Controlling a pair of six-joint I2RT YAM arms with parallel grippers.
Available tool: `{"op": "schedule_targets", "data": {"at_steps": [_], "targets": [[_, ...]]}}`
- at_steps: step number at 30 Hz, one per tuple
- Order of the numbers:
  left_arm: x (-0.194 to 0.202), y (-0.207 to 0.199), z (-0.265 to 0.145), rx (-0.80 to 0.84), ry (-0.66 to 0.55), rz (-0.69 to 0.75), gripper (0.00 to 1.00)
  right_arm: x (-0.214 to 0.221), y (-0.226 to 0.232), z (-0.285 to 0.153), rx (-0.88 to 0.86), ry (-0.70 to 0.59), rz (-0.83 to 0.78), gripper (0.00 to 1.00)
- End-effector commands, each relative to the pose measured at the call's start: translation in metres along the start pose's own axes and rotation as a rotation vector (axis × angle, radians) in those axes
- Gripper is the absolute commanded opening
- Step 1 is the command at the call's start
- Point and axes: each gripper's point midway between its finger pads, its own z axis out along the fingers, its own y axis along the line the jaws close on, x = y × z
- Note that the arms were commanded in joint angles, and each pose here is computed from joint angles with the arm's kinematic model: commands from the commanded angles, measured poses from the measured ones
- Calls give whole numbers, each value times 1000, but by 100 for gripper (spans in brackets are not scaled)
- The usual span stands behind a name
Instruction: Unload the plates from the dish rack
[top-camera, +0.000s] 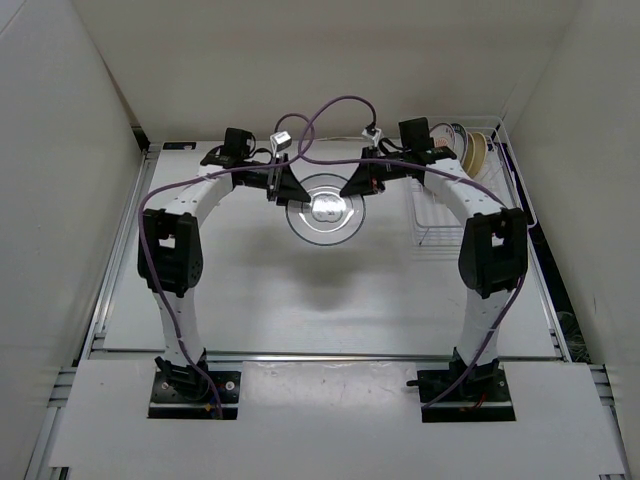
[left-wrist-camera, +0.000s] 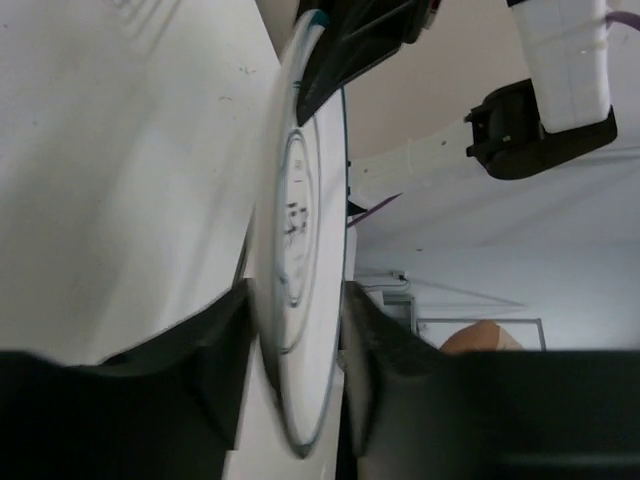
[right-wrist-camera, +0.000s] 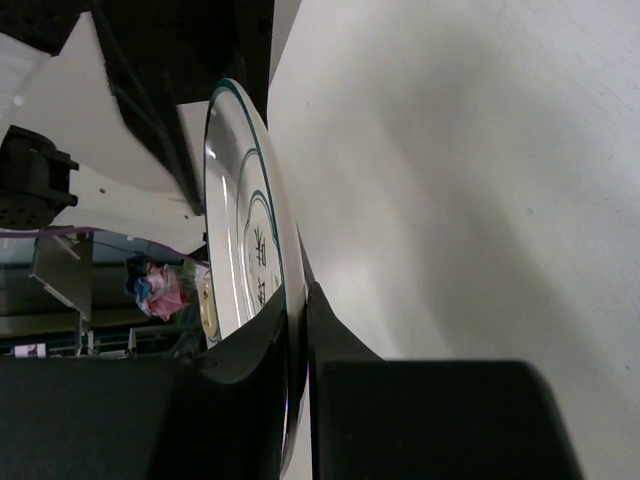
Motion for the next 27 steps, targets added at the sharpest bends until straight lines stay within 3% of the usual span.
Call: {"op": "schedule_targets", "data": {"at_steps": [1, 2, 3, 6, 11, 13, 15, 17, 18, 21, 27], "targets": [[2, -24, -7, 46, 1, 66, 44, -15, 23, -5, -64, -22, -85, 0], [4, -27, -7, 46, 1, 69, 30, -15, 23, -5, -64, -22, -85, 0], [8, -20, -7, 37, 1, 48, 23, -15, 23, -5, -64, -22, -85, 0], [12, -21, -7, 25, -4, 45, 10, -12, 22, -4, -71, -15, -75, 0], [11, -24, -8, -10, -23, 74, 10, -10, 29, -9, -58, -24, -91, 0], [10, -26, -10, -51, -44, 83, 10, -9, 24, -11, -6, -33, -102, 43], [4, -24, -12, -140, -93, 85, 10, -5, 18, -17, 100, -52, -93, 73], [1, -20, -17, -239, -152, 72, 10, 7, 19, -27, 122, -43, -121, 77], [-9, -2, -24, -368, -225, 52, 10, 8, 14, -39, 138, -58, -116, 77], [-13, 12, -35, -493, -321, -39, 10, 26, 3, -64, 206, -84, -87, 79], [-37, 28, -67, -546, -436, -139, 10, 54, 8, -109, 307, -140, -124, 82]]}}
